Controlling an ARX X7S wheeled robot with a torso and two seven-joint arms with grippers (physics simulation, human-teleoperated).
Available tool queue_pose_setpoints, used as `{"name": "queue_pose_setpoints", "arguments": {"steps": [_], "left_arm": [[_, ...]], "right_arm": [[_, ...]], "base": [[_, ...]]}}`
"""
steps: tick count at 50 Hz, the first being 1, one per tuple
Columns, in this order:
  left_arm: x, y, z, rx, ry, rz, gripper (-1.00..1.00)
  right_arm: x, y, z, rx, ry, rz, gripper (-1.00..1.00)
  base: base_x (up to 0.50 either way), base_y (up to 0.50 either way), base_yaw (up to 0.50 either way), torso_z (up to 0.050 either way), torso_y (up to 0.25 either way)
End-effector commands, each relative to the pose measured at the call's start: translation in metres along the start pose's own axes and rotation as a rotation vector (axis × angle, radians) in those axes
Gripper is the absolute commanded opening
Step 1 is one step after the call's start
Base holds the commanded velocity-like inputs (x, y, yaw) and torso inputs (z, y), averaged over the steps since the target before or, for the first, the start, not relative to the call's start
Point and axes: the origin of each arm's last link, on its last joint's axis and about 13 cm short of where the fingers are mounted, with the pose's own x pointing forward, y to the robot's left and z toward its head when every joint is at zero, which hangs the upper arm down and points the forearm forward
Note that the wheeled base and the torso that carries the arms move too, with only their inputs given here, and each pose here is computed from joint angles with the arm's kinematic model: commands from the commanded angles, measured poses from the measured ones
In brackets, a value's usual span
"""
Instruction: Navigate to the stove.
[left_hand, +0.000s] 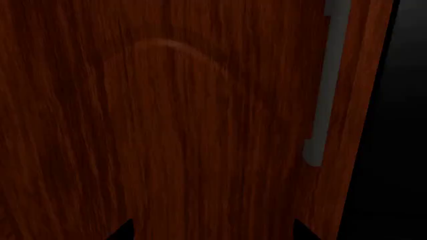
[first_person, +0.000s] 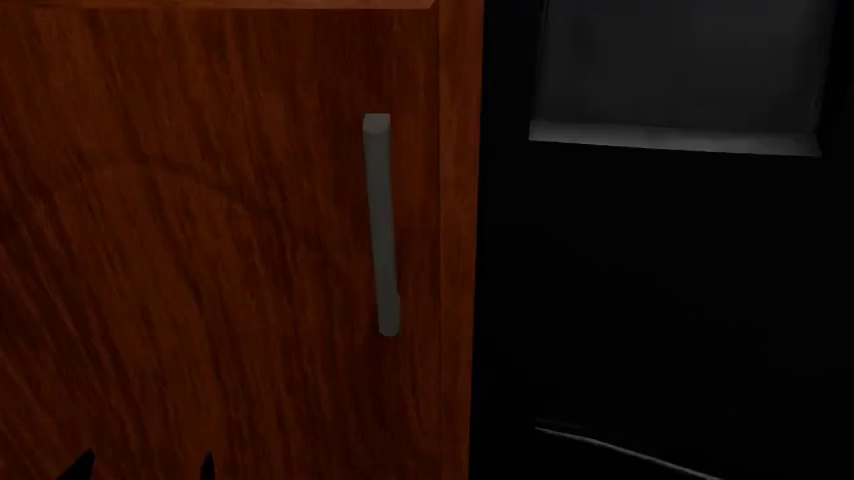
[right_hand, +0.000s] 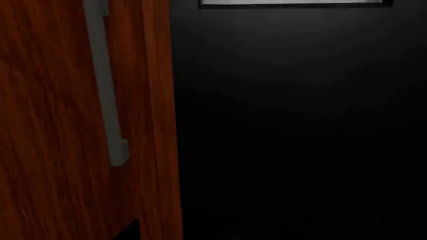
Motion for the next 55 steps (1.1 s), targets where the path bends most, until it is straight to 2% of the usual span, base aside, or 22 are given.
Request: {"name": "queue_pose_setpoints", "arguments": {"steps": [1, 13, 20, 23, 32, 35, 55], "left_arm": [[0.0003, 0.0, 0.0001, 0.0, 0.0, 0.0, 1.0], [0.0032, -0.0011, -0.0035, 0.023, 0.029, -0.005, 1.0], [0.0034, -0.004, -0.0026, 0.043, 0.025, -0.006, 1.0], [0.0038, -0.0022, -0.002, 0.014, 0.032, -0.007, 1.0], [0.0043, -0.0003, -0.0016, 0.003, 0.027, -0.004, 1.0], [0.0017, 0.0004, 0.0006, -0.003, 0.001, -0.013, 1.0], [0.0015, 0.0001, 0.0009, 0.007, -0.003, -0.02, 1.0]], "right_arm": [[0.0001, 0.0002, 0.0004, 0.0, 0.0, 0.0, 1.0], [0.0013, -0.0004, -0.0006, -0.015, -0.002, 0.004, 1.0], [0.0021, -0.0007, -0.0013, -0.018, 0.005, 0.002, 1.0], [0.002, -0.001, -0.0018, -0.02, 0.007, 0.0, 1.0], [0.0027, -0.0012, -0.0016, -0.016, 0.008, -0.007, 1.0], [0.0026, -0.0011, -0.0009, -0.018, 0.008, -0.008, 1.0], [0.0037, -0.0017, -0.0021, -0.009, 0.009, -0.013, 1.0]], "base": [[0.0, 0.0, 0.0, 0.0, 0.0], [0.0, -0.02, 0.0, 0.0, 0.0], [0.0, -0.49, 0.0, 0.0, 0.0], [0.0, -0.5, 0.0, 0.0, 0.0], [0.0, -0.5, 0.0, 0.0, 0.0], [0.0, -0.5, 0.0, 0.043, 0.0], [0.0, -0.5, 0.0, 0.05, 0.0]]}}
